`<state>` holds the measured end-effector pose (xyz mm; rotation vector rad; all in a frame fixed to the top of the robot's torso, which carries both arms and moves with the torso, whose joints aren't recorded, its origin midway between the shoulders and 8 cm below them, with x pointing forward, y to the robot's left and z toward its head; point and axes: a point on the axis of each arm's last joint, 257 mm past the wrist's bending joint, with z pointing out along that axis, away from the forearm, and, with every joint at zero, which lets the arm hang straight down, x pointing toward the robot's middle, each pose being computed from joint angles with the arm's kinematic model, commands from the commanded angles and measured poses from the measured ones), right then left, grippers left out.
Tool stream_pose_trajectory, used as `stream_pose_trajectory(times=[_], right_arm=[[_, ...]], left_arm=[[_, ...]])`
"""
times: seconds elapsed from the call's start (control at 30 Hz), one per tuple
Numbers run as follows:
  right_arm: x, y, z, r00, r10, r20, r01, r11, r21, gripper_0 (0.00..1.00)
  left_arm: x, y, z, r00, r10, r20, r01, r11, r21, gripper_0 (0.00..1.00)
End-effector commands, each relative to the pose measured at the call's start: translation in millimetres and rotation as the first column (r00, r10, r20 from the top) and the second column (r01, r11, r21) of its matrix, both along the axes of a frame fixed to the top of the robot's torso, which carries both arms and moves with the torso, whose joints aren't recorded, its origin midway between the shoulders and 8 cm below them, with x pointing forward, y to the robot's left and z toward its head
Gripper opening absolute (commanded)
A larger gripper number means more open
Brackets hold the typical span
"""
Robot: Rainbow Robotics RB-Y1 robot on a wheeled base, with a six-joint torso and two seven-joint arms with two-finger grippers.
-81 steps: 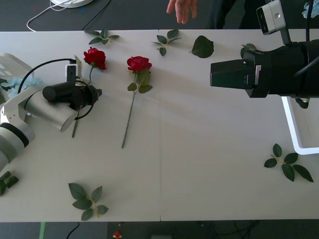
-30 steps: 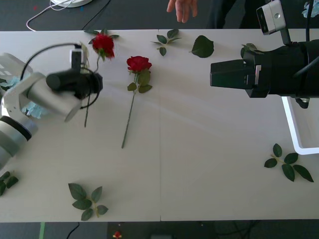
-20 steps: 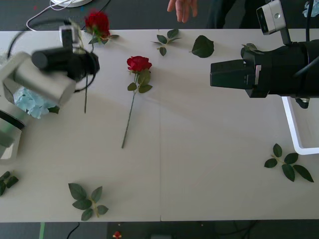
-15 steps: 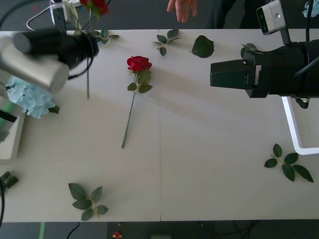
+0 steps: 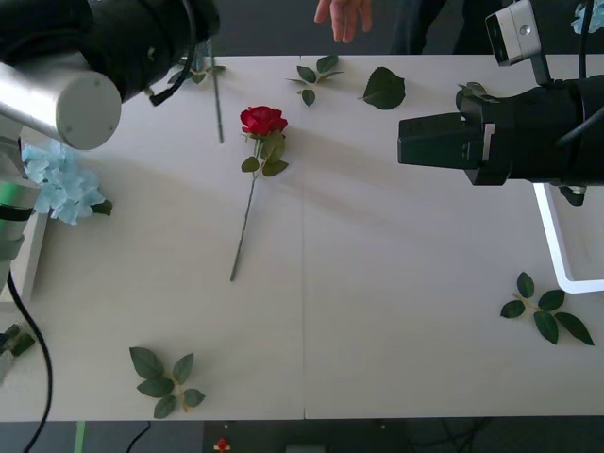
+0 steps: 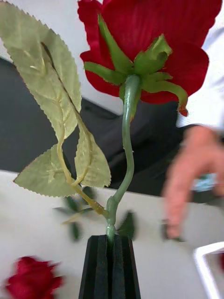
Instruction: Place the red flowers into the right box and the blue flowers into the left box. If a person shows an open palm, hand one flower to the person first, then continue sorting.
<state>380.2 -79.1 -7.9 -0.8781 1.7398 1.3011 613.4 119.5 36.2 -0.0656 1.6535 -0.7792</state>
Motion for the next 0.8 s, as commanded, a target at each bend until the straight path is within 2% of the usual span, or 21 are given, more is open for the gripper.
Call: stream_pose_trajectory(times=[0.03,0.4,0.63,0.8], right_arm=[[-11.5,8.8,4.8,0.999,0.032,0.03,-0.033,0.999,0.018,1.0],[-11.5,8.8,4.8,0.999,0.032,0.03,-0.033,0.999,0.018,1.0],[-11.5,8.8,4.8,0.999,0.032,0.03,-0.033,0.999,0.018,1.0],[-11.5,8.8,4.8,0.999,0.032,0.03,-0.033,0.999,0.018,1.0]], left_arm=[[-32.4,-29.8,50.9,0.993,-0.091,0.08,0.1,0.987,-0.124,0.0],[-110.5,-99.0,100.1,0.936,-0.302,0.179,0.333,0.926,-0.179,0.0],[-147.1,-135.4,101.7,0.897,-0.397,0.192,0.429,0.886,-0.175,0.0],[-164.0,-155.2,97.6,0.875,-0.445,0.19,0.477,0.861,-0.176,0.0]])
